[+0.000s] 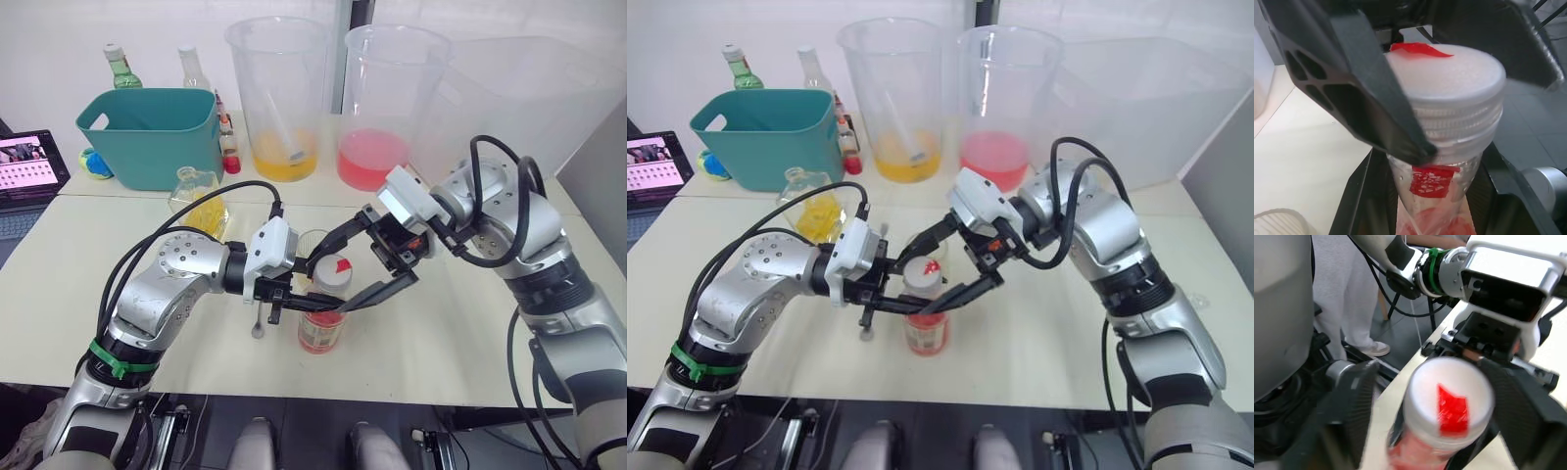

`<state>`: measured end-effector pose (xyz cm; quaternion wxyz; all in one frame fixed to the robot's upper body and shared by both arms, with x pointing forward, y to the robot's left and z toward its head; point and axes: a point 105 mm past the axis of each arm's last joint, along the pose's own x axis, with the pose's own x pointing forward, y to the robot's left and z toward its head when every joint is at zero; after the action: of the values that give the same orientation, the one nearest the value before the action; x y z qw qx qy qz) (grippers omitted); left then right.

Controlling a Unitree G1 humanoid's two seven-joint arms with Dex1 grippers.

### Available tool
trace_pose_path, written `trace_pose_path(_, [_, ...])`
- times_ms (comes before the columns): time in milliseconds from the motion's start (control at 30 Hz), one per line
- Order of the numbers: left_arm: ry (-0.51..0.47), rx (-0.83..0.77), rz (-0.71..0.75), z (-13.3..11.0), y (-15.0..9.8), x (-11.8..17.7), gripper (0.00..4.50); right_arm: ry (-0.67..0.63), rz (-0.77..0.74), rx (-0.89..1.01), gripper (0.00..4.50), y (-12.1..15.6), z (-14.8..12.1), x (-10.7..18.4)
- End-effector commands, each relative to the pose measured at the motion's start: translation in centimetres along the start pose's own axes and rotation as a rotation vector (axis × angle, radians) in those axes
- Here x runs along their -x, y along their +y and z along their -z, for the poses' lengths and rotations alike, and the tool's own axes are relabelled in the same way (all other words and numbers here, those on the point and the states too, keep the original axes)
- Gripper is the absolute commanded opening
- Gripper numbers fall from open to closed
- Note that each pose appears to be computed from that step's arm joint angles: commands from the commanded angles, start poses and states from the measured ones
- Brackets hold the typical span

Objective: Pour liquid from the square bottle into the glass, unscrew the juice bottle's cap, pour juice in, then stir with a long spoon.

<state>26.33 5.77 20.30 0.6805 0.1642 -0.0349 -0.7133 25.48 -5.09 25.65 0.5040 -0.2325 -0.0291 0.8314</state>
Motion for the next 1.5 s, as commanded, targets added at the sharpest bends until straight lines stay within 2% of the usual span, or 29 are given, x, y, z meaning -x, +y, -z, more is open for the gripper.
trace_pose_path(33, [0.065,0.029,-0.052,1.3,0.9,0.5,1.40,-0.023,0.028,0.028,4.47,0.8,-1.5,0.7])
trace_pose_path(100, [0.062,0.028,-0.045,1.4,1.2,0.5,1.40,-0.002,0.134,-0.001,4.47,1.4,-1.3,1.3])
trace_pose_path(200, [0.057,0.027,-0.021,1.5,1.4,0.3,1.40,-0.052,0.334,-0.073,4.47,1.6,-1.9,1.9])
trace_pose_path(267, [0.049,0.026,-0.007,1.4,1.5,0.0,1.40,-0.016,0.430,-0.081,4.47,2.0,-1.7,1.9])
trace_pose_path(333, [0.044,0.025,0.002,1.5,1.6,-0.2,1.40,0.016,0.465,-0.076,4.47,2.7,-1.6,1.5])
trace_pose_path(433, [0.040,0.023,0.013,1.6,2.0,-0.5,1.40,-0.039,0.591,-0.124,4.47,2.8,-2.1,0.8])
trace_pose_path(667, [0.040,0.012,0.057,1.5,2.1,-0.9,1.40,-0.030,0.802,-0.238,4.47,2.4,-0.6,0.1])
trace_pose_path(833, [0.040,0.007,0.067,1.4,2.1,-0.9,1.40,-0.039,0.865,-0.271,4.47,2.0,-0.3,0.3])
trace_pose_path(867, [0.040,0.007,0.067,1.4,2.1,-0.9,1.40,-0.043,0.871,-0.277,4.47,2.0,-0.2,0.3])
trace_pose_path(900, [0.039,0.006,0.066,1.3,2.1,-0.9,1.40,-0.048,0.876,-0.286,4.23,2.0,-0.2,0.3])
trace_pose_path(1067, [0.040,0.007,0.052,1.3,2.1,-0.8,1.40,-0.073,0.849,-0.284,2.56,2.1,-0.5,0.0])
trace_pose_path(1167, [0.041,0.008,0.044,1.2,2.1,-0.7,1.40,-0.089,0.818,-0.278,1.70,2.2,-0.8,-0.3])
trace_pose_path(1333, [0.043,0.019,0.008,1.2,2.1,-0.5,1.40,-0.042,0.675,-0.237,1.70,2.3,-0.8,-0.8])
trace_pose_path(1500, [0.047,0.026,-0.031,1.1,1.6,-0.1,1.40,0.067,0.371,-0.064,1.70,1.5,0.5,-1.5])
